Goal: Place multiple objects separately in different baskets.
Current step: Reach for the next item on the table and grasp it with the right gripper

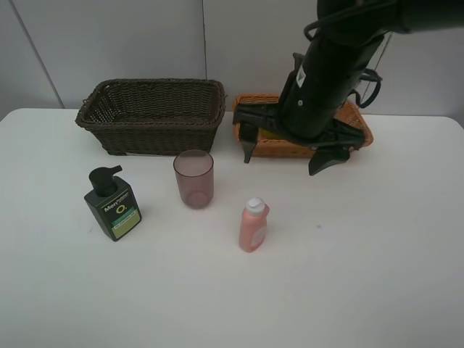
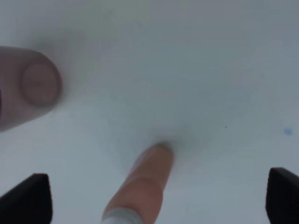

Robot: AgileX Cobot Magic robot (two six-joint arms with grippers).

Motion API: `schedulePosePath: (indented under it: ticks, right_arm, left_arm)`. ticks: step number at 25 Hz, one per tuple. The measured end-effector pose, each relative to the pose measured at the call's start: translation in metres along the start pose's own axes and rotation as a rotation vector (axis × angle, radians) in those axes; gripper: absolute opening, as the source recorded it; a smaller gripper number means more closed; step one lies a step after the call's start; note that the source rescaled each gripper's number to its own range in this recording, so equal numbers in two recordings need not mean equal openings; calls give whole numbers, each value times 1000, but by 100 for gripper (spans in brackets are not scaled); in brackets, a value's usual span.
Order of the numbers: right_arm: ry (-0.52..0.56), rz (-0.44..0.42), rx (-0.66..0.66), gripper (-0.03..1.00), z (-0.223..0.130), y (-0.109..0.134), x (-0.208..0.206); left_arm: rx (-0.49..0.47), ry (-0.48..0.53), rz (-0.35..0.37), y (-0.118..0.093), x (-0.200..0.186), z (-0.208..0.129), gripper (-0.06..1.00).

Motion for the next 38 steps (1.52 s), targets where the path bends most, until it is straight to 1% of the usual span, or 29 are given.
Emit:
schedulePosePath:
  ticks: [6,8,12,17,20,31,38]
  right_arm:
    - [56,-36,23,98,-16,9,20]
    - [73,-37,17,98,-23,15,23]
    - [110,-36,55,98,-35,23,29]
    - [133,-54,81,98,-44,29,39]
    - [133,-47,95,98,-46,34,46]
    - [180,-99,110,98,-55,31,74]
    - [175,-113,97,98,-54,30,89]
  left_arm:
    - [0,0,0,0,0,0,100]
    - [0,0,0,0,0,0,100]
    - [0,0,0,0,0,0,100]
    - [0,0,0,0,0,0,100]
    - [0,0,0,0,0,0,100]
    - [0,0,0,0,0,0,100]
    - [0,0,0,0,0,0,100]
Point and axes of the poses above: a point on each arm's last joint axis where the gripper is mounted, x pointing out along that axis toward the gripper, y along the wrist's bending axis when the last joint is at zero, z = x × y, the point moved 10 cm from there along x, pointing out along that axis toward the gripper, and after that the axes turned 6 degrees about -x, right-handed, at the moved point
